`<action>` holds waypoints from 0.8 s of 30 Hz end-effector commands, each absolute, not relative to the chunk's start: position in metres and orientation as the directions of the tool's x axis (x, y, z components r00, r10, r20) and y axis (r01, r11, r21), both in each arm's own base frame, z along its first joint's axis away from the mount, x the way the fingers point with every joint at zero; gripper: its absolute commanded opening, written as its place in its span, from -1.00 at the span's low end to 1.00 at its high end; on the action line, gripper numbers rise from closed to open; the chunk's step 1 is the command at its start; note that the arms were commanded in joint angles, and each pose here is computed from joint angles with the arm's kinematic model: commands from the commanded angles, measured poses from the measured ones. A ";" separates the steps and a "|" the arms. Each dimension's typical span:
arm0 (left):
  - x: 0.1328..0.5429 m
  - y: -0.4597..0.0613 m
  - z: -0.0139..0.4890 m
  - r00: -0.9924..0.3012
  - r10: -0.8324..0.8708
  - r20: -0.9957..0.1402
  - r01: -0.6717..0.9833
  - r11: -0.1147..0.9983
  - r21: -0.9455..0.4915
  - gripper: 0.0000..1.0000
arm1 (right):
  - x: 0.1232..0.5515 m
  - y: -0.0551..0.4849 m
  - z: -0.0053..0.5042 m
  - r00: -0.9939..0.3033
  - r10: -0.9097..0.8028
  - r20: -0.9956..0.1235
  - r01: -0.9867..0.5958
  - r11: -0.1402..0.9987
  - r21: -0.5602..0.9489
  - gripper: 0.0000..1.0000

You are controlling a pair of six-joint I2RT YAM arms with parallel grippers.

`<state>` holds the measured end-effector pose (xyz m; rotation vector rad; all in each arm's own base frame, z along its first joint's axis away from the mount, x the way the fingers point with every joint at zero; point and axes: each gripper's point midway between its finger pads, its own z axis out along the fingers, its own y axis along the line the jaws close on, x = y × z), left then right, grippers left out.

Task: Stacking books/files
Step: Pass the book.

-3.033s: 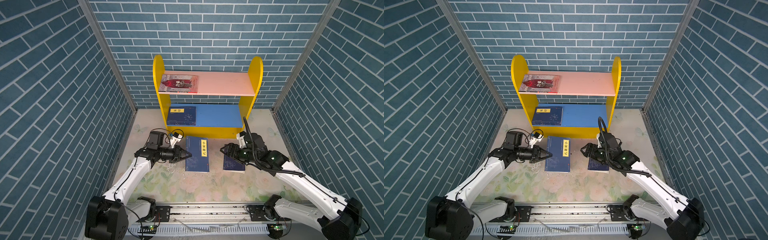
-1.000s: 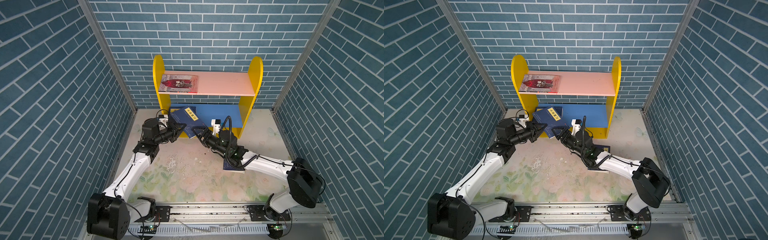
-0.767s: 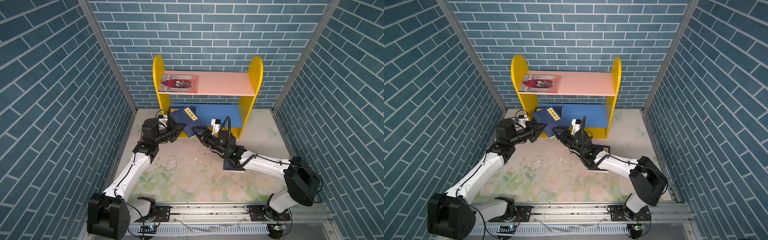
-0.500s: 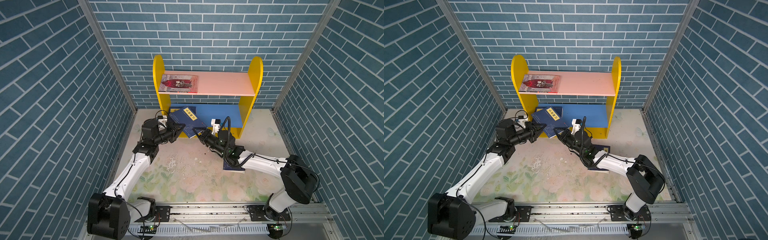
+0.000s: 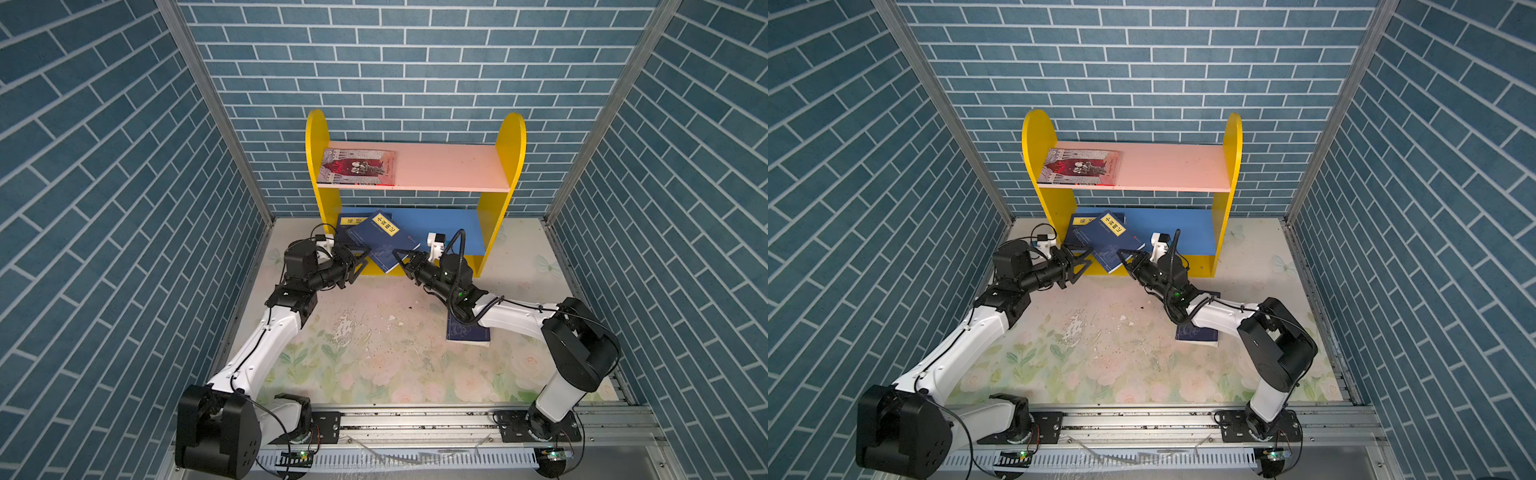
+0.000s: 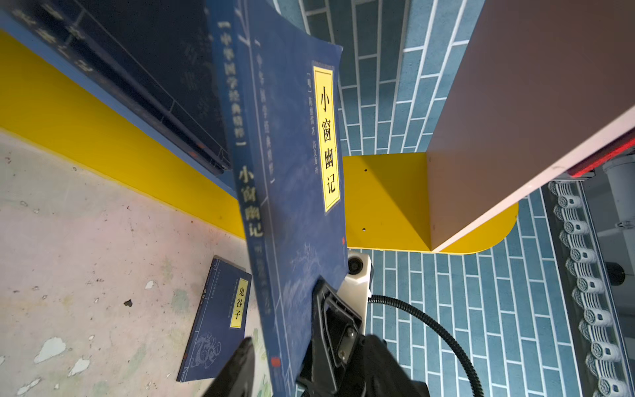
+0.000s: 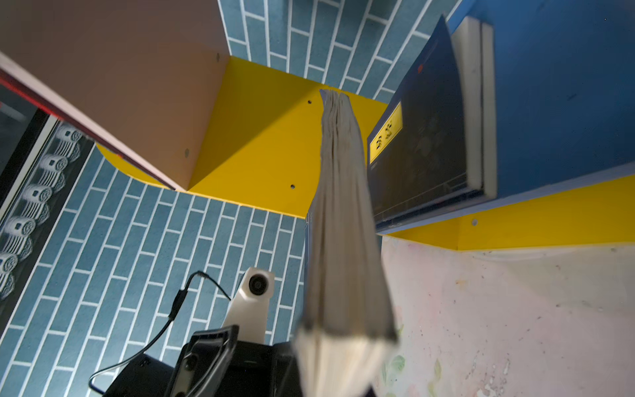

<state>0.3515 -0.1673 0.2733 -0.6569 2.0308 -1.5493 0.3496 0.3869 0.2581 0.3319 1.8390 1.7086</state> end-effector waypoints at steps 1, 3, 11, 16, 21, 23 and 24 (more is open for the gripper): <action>0.350 -0.159 0.266 -0.764 -0.638 -0.094 -0.103 0.265 -0.959 0.13 | 0.355 0.388 0.284 -0.818 0.522 -0.241 -0.243 0.066 0.968 -0.79; 0.350 -0.153 0.263 -0.759 -0.645 -0.093 -0.120 0.279 -0.953 0.13 | 0.360 0.388 0.280 -0.841 0.485 -0.239 -0.232 0.077 0.970 -0.79; 0.359 -0.140 0.264 -0.738 -0.666 -0.111 -0.113 0.283 -0.953 0.14 | 0.374 0.397 0.269 -0.921 0.320 -0.224 -0.201 0.104 0.974 -0.78; 0.368 -0.148 0.271 -0.758 -0.639 -0.133 -0.051 0.260 -0.964 0.15 | 0.379 0.403 0.262 -0.950 0.199 -0.241 -0.214 0.147 0.966 -0.77; 0.378 -0.155 0.268 -0.765 -0.630 -0.131 -0.044 0.254 -0.966 0.18 | 0.385 0.402 0.261 -0.958 0.158 -0.239 -0.220 0.128 0.967 -0.76; 0.382 -0.162 0.269 -0.773 -0.620 -0.134 -0.036 0.255 -0.966 0.19 | 0.388 0.399 0.264 -0.957 0.154 -0.246 -0.229 0.119 0.966 -0.75; 0.384 -0.166 0.270 -0.779 -0.612 -0.135 -0.032 0.253 -0.967 0.19 | 0.388 0.400 0.265 -0.958 0.140 -0.248 -0.233 0.115 0.966 -0.74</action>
